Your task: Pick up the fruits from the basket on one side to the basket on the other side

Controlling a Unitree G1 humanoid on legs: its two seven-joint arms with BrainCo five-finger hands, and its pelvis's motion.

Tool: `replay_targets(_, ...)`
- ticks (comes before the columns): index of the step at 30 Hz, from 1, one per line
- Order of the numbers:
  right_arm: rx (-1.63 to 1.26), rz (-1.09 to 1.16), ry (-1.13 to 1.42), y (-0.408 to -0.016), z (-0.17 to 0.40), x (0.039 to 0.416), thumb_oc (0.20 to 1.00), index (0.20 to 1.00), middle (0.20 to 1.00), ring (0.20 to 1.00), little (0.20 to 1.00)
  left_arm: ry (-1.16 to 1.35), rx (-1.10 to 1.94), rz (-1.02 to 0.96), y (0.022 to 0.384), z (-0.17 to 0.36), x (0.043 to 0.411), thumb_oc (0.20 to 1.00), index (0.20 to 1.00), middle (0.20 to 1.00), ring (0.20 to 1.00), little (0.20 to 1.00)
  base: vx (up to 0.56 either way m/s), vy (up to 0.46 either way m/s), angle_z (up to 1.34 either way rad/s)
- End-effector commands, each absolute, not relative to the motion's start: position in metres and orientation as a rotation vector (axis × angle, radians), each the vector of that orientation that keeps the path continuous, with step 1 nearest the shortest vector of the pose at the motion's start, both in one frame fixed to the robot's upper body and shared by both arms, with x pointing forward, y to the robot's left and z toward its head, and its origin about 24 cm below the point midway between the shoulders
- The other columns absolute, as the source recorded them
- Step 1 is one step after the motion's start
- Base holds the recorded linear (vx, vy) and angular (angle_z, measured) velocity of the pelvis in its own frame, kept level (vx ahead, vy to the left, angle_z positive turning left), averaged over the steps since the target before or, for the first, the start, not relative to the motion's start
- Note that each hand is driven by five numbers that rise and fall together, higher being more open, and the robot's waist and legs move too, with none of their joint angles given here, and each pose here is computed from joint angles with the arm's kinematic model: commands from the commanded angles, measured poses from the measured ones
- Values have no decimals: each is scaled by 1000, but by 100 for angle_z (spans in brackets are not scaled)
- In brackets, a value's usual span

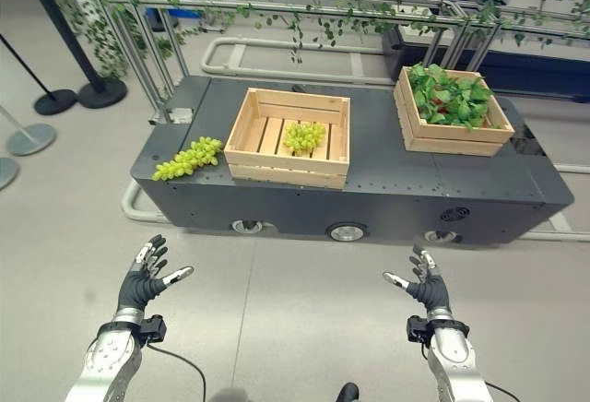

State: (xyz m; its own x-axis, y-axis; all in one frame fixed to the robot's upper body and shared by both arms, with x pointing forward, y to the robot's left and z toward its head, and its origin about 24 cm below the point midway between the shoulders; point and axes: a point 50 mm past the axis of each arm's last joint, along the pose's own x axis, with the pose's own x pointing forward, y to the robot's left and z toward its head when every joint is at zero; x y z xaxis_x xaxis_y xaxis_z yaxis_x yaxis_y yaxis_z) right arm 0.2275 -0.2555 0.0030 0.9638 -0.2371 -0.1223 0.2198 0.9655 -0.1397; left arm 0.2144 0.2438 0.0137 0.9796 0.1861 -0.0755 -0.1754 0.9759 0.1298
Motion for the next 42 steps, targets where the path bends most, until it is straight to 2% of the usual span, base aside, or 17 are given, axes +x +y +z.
replay_targets(1, -156, -252, -13, -262, 34, 240, 1000, 1000, 1000, 1000, 1000, -94, 157, 170, 248, 50, 228, 1000, 1000, 1000, 1000, 1000, 178, 55, -5)
replay_targets(10, -160, -200, -43, -250, 40, 259, 1000, 1000, 1000, 1000, 1000, -85, 213, 216, 261, 50, 220, 1000, 1000, 1000, 1000, 1000, 182, 214, -42)
replay_targets(18, -100, -175, -82, -232, 47, 270, 1000, 1000, 1000, 1000, 1000, -153, 263, 220, 268, 67, 232, 1000, 1000, 1000, 1000, 1000, 48, 342, -25)
replay_targets(31, -90, -103, -33, -219, 36, 268, 1000, 1000, 1000, 1000, 1000, -122, 266, 214, 265, 60, 227, 1000, 1000, 1000, 1000, 1000, 119, 266, -14)
replay_targets(42, -105, -115, -34, -224, 36, 265, 1000, 1000, 1000, 1000, 1000, -50, 197, 166, 251, 41, 222, 1000, 1000, 1000, 1000, 1000, 126, -63, 7)
